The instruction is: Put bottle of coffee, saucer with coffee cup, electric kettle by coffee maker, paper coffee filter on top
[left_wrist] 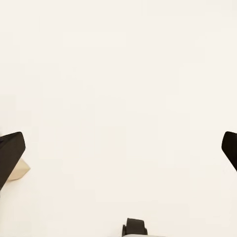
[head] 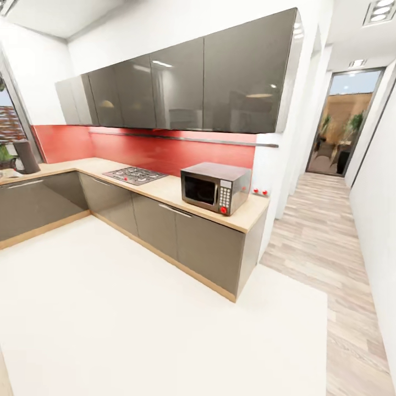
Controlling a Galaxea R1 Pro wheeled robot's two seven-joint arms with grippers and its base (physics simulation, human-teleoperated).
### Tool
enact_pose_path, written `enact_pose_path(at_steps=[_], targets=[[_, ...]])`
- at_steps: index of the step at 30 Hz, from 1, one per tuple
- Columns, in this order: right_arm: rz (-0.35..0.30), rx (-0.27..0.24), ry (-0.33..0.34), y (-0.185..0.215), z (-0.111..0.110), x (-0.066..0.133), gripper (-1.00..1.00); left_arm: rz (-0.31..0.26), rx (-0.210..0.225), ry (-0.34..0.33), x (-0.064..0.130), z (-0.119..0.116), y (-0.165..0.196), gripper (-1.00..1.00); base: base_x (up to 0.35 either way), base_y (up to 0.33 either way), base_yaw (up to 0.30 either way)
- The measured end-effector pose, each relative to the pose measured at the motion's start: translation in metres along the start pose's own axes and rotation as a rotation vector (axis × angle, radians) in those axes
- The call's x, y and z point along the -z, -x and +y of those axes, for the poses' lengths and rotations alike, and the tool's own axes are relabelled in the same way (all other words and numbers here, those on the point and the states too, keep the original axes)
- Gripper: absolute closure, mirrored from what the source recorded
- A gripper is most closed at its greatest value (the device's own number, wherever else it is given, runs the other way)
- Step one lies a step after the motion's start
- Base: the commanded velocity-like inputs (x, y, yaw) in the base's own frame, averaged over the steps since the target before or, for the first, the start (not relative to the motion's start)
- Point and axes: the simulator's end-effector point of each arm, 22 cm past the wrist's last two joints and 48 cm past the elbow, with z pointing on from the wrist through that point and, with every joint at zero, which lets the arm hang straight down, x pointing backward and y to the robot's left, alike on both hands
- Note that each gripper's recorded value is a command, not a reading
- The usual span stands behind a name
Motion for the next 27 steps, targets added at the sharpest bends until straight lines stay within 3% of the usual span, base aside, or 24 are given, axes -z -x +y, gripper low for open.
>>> enact_pose_path(at_steps=[27], targets=[[0.0,0.0,0.0,0.0001,0.0001,0.0,-1.0,0.0,0.0,0.0,0.0,0.0,0.0001,-1.0,0.338,0.0,0.278]])
